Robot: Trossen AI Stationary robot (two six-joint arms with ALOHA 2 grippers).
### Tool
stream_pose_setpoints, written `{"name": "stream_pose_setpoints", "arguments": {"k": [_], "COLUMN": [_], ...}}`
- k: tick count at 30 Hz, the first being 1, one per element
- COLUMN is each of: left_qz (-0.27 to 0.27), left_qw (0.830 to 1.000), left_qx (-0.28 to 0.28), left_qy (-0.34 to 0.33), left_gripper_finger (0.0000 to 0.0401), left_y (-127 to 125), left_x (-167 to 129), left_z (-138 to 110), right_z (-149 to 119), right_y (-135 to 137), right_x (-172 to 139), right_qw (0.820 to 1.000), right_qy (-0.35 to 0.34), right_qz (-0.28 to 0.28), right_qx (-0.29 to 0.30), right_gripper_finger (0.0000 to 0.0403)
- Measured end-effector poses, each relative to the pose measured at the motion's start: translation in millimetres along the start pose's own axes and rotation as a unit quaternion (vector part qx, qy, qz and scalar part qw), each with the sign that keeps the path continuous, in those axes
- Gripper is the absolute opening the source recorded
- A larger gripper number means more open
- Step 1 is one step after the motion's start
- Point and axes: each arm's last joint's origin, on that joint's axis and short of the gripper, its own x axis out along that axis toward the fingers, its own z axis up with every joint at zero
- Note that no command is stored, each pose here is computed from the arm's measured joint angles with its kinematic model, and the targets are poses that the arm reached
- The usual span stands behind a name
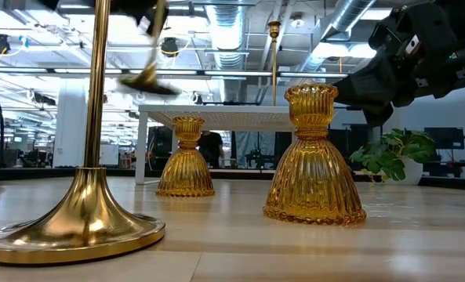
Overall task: Pick & Place candle stick holders
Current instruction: Put the top gold candle holder on the shelf aligned with the other gold candle holder
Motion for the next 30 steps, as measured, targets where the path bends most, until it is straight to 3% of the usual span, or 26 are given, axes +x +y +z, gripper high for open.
{"name": "stream_pose_setpoints", "arguments": {"k": [6, 13, 17, 24, 30], "left_qz": [0.101, 0.237, 0.269, 0.325, 0.297], "left_qw": [0.993, 0.97, 0.96, 0.944, 0.952], "left_qx": [0.047, 0.039, 0.029, -0.009, -0.011], "left_qy": [-0.026, -0.04, -0.074, -0.061, -0.07], "left_gripper_finger": [0.0013, 0.0013, 0.0014, 0.0013, 0.0013], "left_y": [42.1, 106.9, 138.3, 177.4, 197.2], "left_x": [-9.6, -15.1, -16.7, -18.9, -9.1], "left_z": [30.5, 28.8, 23.4, -0.1, 13.5], "right_z": [0.0, -0.1, -0.5, -0.4, 0.5], "right_y": [0.0, 0.0, -0.1, -1.2, -4.9], "right_x": [0.0, 0.0, 0.0, 0.5, 2.3], "right_qw": [1.0, 1.0, 1.0, 1.0, 1.0], "right_qy": [0.0, 0.0, 0.002, 0.003, 0.002], "right_qz": [0.0, 0.0, -0.001, -0.004, -0.014], "right_qx": [0.0, 0.0, -0.001, -0.002, -0.001], "right_gripper_finger": [0.001, 0.001, 0.001, 0.001, 0.001]}}
